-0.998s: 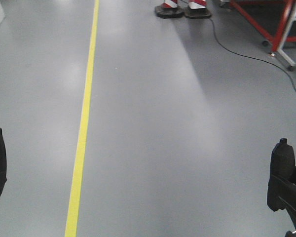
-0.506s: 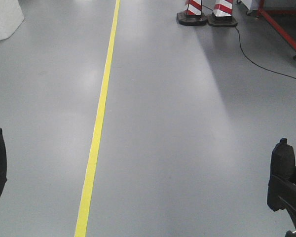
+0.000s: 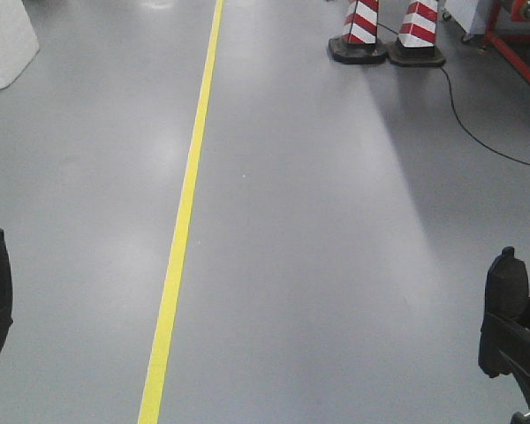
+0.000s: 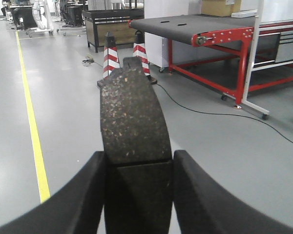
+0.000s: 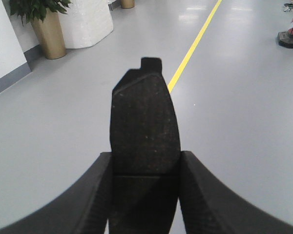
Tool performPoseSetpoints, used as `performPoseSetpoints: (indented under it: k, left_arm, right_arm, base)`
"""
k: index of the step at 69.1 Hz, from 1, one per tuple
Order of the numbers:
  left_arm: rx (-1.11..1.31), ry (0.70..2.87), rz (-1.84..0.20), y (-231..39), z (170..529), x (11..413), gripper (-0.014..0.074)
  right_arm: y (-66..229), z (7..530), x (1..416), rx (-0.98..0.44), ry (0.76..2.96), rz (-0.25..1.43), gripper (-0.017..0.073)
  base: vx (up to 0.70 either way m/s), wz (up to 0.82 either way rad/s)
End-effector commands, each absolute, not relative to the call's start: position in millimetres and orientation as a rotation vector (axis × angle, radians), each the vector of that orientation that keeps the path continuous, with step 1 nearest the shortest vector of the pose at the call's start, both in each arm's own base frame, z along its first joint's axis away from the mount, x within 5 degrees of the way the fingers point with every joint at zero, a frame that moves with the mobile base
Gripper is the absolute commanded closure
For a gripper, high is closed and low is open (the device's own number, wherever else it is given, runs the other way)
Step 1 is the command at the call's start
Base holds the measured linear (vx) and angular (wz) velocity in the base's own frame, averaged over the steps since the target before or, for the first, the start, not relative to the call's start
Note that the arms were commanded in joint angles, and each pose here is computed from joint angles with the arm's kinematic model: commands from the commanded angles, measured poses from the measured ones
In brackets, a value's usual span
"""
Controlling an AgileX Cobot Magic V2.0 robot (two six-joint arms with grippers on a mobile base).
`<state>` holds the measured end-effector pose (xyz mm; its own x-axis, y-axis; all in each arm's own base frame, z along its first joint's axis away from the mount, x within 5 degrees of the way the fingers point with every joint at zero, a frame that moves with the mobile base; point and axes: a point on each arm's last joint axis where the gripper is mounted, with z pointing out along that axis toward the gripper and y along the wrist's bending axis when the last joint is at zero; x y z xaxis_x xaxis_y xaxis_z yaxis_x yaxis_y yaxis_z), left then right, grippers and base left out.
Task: Move and align brake pads A on conveyor
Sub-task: 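Drive along the yellow floor line past the striped cones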
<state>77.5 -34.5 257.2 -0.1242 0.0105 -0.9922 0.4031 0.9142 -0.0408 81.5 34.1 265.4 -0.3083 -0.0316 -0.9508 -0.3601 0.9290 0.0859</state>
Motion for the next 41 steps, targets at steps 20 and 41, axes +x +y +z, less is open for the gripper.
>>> performPoseSetpoints:
  k: [20, 41]
  left_arm:
    - [0.309, 1.545, -0.378, -36.3, 276.4, 77.4, 0.0447]
    - [0.309, 1.545, -0.378, -36.3, 276.4, 77.4, 0.0447]
  right_arm:
    - [35.1, 283.7, 83.7, -0.284, 1.743, 0.342, 0.0533]
    - [35.1, 283.7, 83.7, -0.284, 1.743, 0.342, 0.0533]
  base:
    - [0.63, 0.06]
    - [0.65, 0.05]
